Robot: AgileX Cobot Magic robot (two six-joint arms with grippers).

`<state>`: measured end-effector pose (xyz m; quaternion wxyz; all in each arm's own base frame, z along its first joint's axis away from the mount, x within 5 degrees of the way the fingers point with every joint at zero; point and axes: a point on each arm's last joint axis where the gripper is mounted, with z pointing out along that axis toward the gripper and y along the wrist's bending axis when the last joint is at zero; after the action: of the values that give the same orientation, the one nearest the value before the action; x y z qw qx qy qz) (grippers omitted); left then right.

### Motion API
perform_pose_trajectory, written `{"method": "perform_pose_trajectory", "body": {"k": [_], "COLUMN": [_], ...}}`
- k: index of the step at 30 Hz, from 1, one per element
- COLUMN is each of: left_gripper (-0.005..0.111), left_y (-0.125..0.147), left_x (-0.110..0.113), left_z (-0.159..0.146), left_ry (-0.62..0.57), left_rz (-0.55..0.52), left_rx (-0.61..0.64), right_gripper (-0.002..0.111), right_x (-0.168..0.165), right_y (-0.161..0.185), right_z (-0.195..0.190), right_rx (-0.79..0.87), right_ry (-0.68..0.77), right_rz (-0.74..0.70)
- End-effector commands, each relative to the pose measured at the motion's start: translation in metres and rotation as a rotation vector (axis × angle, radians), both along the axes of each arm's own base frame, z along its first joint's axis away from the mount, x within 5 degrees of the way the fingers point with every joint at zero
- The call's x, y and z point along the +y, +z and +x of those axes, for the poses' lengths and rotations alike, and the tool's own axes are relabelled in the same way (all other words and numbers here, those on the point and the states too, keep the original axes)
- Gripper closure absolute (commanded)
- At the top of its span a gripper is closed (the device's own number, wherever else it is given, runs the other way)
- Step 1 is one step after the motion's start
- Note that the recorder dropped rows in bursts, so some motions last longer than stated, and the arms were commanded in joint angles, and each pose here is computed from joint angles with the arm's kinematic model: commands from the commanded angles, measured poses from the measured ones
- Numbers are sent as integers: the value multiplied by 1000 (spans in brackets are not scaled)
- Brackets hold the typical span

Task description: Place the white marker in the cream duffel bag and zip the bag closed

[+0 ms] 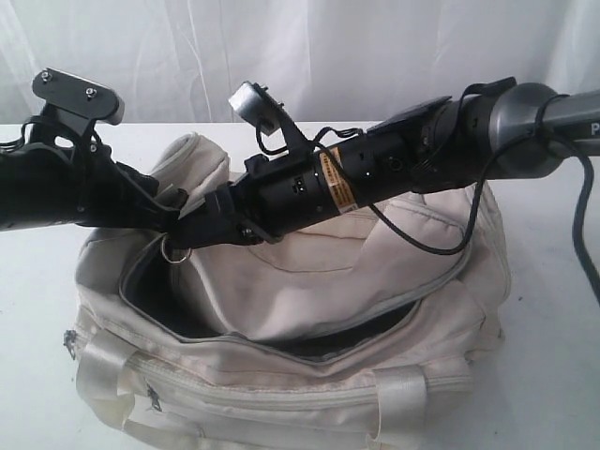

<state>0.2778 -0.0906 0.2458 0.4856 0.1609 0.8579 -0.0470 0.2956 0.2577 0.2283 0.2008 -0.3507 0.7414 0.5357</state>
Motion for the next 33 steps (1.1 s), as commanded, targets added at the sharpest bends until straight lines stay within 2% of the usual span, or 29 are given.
{"method": "perform_pose_trajectory", "body": {"k": [1,18,33], "left_gripper": [107,107,107], "left_y": [-1,-1,-1], "left_x": [0,0,0], "left_z": [-1,-1,-1], "left_ry": [-2,-2,-2], "left_rz": [-16,-16,-16], "left_rx": [11,11,11], "right_gripper": [106,106,106], "right_x": [-4,-4,24], "right_y": [18,26,11], "right_z": [-10,-20,-42], "right_rx": [-22,1,42], "right_ry": [68,109,212], "right_rz": [8,0,-18]}}
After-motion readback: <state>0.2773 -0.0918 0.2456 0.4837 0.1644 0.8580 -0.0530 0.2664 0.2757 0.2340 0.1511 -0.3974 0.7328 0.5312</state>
